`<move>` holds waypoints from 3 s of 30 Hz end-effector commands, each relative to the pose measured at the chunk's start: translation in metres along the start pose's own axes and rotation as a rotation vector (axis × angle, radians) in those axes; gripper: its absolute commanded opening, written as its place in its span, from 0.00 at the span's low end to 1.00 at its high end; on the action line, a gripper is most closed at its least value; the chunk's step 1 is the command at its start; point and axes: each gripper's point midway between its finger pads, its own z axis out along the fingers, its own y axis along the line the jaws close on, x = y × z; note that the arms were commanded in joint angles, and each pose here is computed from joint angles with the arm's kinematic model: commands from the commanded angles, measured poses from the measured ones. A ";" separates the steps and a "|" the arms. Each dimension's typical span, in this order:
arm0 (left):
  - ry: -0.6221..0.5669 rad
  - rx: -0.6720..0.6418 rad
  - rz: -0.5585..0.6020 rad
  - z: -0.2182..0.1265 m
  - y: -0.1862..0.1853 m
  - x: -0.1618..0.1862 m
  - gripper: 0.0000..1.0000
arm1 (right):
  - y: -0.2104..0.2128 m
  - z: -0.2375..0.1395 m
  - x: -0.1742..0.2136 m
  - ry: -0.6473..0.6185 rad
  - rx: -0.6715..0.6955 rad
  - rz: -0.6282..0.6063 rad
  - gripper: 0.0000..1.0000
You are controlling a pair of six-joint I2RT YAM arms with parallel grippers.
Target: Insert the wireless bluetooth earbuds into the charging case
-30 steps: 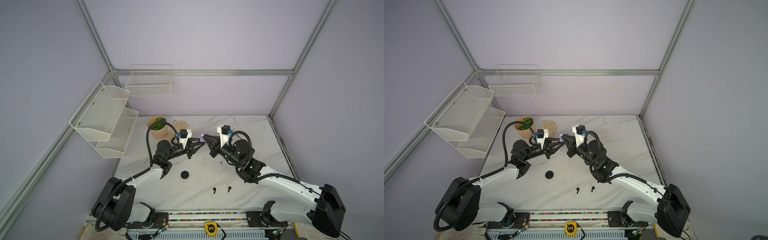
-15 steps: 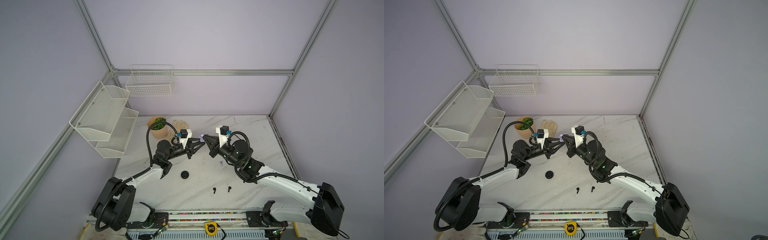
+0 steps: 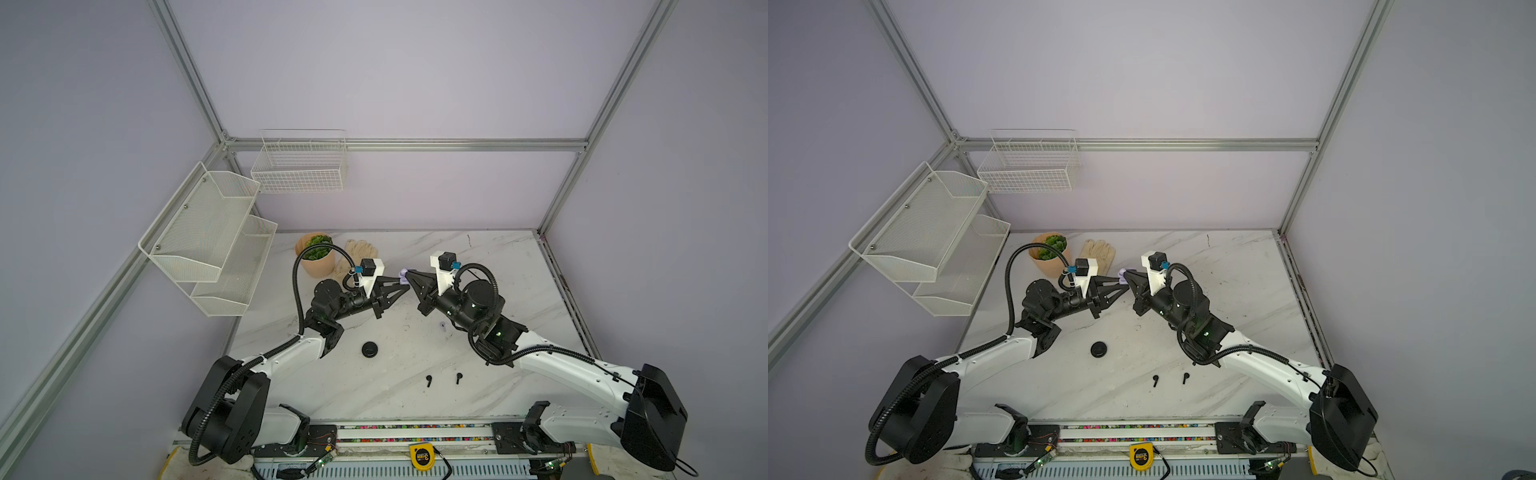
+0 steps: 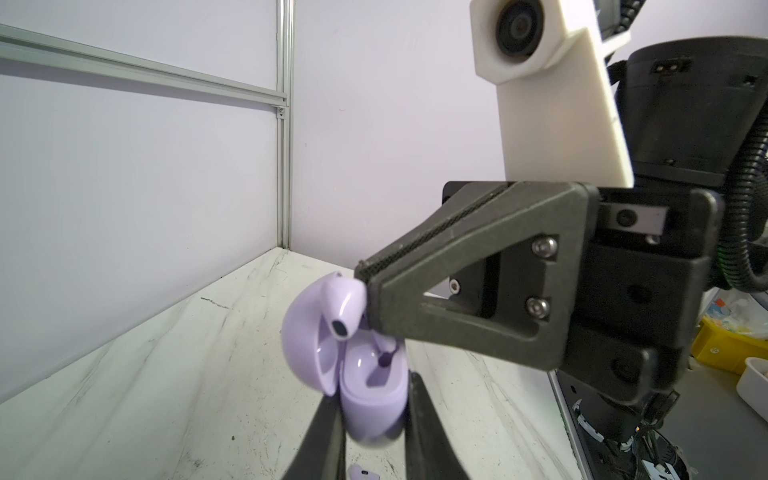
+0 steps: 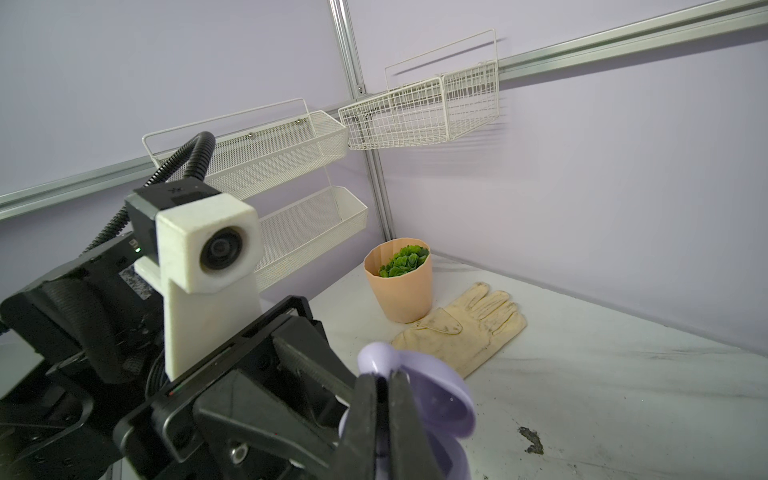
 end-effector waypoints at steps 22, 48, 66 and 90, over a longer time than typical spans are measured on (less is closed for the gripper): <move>-0.108 0.021 0.137 0.003 -0.011 -0.058 0.00 | -0.003 -0.011 0.004 0.034 0.025 -0.059 0.03; -0.083 0.014 0.128 0.007 -0.006 -0.051 0.00 | 0.005 -0.015 -0.027 -0.002 0.019 -0.070 0.29; 0.086 0.001 0.168 0.001 -0.007 -0.023 0.00 | 0.034 -0.024 -0.009 0.487 -0.103 -0.134 0.13; 0.084 0.032 0.189 -0.001 -0.015 -0.022 0.00 | 0.016 0.008 0.018 0.578 -0.060 -0.224 0.09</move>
